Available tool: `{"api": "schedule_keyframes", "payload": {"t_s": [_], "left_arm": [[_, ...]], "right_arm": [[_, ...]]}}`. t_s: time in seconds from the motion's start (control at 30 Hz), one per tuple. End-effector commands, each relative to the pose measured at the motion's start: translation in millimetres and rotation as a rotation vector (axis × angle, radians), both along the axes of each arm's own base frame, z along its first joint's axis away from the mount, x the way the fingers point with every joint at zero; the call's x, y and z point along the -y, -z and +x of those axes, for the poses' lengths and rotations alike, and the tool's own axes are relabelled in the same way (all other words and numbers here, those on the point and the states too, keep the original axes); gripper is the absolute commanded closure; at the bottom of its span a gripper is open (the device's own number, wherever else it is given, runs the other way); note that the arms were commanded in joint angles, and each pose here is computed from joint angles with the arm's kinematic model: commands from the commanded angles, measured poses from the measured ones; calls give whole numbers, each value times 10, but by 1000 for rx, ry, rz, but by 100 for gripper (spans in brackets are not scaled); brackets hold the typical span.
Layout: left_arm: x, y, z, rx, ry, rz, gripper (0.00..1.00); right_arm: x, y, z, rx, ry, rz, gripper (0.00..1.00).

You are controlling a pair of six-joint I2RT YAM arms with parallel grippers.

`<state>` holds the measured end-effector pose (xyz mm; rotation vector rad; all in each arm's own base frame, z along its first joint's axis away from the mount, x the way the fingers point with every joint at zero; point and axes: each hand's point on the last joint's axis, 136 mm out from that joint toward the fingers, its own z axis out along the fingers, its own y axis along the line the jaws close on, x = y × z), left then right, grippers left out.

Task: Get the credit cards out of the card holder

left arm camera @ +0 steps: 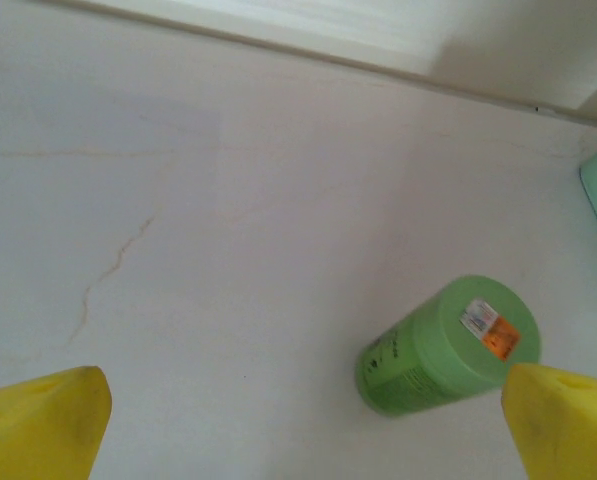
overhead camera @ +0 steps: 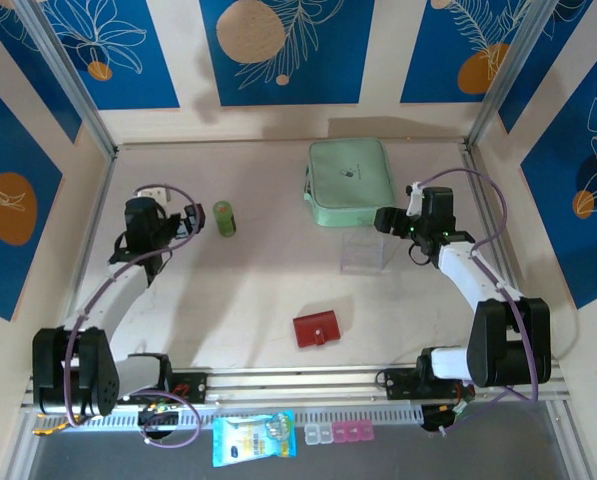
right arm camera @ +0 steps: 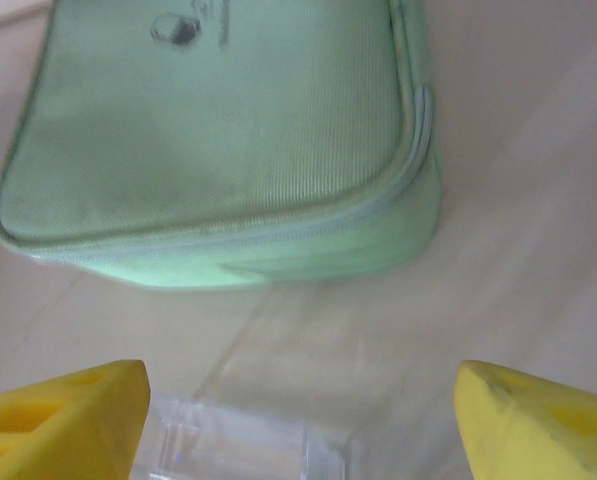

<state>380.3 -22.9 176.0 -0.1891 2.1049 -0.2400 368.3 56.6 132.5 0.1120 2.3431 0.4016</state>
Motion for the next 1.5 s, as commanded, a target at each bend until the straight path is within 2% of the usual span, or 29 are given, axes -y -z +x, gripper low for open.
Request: {"api": "schedule_keyframes", "payload": {"t_s": [0.0, 0.2, 0.3, 0.4, 0.53, 0.83, 1.1, 1.47], "left_arm": [[40, -18, -254, -168, 1, -60, 0], [22, -223, -441, -315, 43, 12, 0], [53, -232, -435, -305, 89, 40, 0], [57, -108, -398, -276, 111, 61, 0], [65, -25, -408, -310, 125, 65, 0], [61, -14, -399, -310, 115, 57, 0], [32, 0, -400, -315, 111, 78, 0], [26, 16, -412, -323, 109, 81, 0]], "right_arm": [[8, 121, -334, -186, 42, -24, 22], [-51, 227, -541, -297, 24, -90, 35], [-58, 304, -600, -343, 23, -103, 45], [-102, 384, -612, -373, 7, -87, 49], [-121, 491, -556, -402, 24, -86, 58], [-172, 658, -431, -447, 21, -101, 68], [-181, 789, -452, -483, 14, -132, 74], [-216, 743, -467, -479, 23, -179, 83]]}}
